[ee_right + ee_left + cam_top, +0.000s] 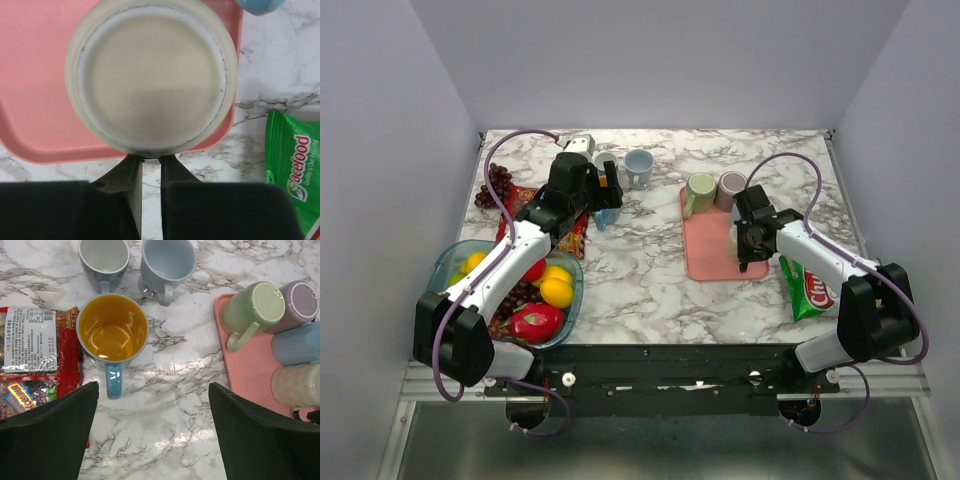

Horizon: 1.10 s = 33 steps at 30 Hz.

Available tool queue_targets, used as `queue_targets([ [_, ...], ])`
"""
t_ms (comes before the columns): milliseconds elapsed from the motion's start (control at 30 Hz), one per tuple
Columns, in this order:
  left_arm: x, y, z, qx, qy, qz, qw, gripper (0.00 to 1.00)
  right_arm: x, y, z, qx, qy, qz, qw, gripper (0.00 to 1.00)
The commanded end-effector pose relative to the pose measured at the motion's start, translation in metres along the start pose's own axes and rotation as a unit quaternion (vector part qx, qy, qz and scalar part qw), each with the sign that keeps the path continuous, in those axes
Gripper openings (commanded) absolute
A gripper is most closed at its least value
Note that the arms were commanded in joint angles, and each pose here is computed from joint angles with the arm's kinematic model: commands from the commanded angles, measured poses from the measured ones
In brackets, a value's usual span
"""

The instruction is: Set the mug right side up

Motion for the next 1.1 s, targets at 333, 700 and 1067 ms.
queue_targets([
  [333, -0.006, -0.003, 0.007, -0.01, -0.009, -0.011, 1.0, 0.99, -0.011, 0.001, 0.016, 0.019, -0.05, 0.015, 0.998, 0.01],
  [700, -0.024, -0.04, 0.021, -0.028, -0.004, -0.132, 0.991, 0.99, -0.139, 0.035, 0.082, 0.049, -0.199, 0.222, 0.953, 0.01],
  [1067, -0.067, -0.128, 0.063, -0.085, -0.002, -0.439, 0.894, 0.99, -0.282, 0.072, 0.15, 0.057, -0.369, 0.458, 0.807, 0.01],
])
Point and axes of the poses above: each gripper's point midway between its finger pads, its own x axis out along the fingers, its own y axis along the line the jaws close on, z = x × y, the point moved 5 cm from there along -x, back along the fingers, and after that the axes turned 3 degrees about -x, right-handed, at the moved point
